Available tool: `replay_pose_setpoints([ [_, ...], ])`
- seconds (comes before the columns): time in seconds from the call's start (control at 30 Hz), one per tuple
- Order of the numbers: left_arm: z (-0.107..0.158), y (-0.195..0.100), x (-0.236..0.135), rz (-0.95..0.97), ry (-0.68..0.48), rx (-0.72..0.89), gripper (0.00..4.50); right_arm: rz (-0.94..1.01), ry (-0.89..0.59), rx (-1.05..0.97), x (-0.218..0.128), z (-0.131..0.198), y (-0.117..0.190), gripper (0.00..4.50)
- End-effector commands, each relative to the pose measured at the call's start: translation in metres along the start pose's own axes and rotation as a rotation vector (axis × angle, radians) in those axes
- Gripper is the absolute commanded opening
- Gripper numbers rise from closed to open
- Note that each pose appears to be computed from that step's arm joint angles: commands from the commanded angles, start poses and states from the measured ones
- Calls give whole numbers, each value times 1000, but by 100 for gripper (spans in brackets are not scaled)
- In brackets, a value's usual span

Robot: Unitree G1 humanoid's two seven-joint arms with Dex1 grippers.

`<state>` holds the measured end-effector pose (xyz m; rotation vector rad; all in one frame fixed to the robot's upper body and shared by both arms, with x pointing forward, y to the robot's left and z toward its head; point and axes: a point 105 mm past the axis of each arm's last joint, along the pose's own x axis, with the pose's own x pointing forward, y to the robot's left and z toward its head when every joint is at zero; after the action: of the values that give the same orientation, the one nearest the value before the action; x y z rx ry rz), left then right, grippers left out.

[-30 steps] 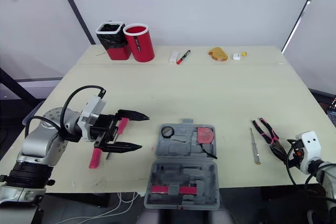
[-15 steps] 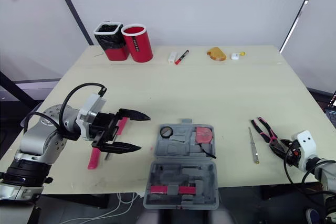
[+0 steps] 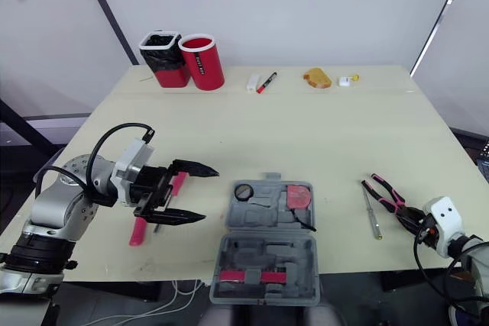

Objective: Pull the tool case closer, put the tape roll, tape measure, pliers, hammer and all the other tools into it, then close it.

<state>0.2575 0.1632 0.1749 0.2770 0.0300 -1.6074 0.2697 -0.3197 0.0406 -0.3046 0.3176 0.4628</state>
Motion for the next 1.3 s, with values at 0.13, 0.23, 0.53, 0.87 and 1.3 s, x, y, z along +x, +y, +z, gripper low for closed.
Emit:
replay_pose_setpoints([
  [0.13, -1, 9, -14, 58, 2, 19, 450, 127, -46, -177, -8, 86, 29, 97],
  [0.23, -7, 12, -19, 74, 27, 10, 450, 223, 6, -220, -2, 108, 52, 97],
  [0.53, -22, 15, -33, 115, 95, 3, 450, 482, 69, -399, 33, 155, 118, 97],
  [0.87, -42, 7, -48, 134, 200, -9, 450, 619, 121, -554, 72, 163, 172, 97],
  [1.3, -57, -4, -51, 102, 271, -24, 450, 710, 181, -626, 84, 155, 210, 97],
])
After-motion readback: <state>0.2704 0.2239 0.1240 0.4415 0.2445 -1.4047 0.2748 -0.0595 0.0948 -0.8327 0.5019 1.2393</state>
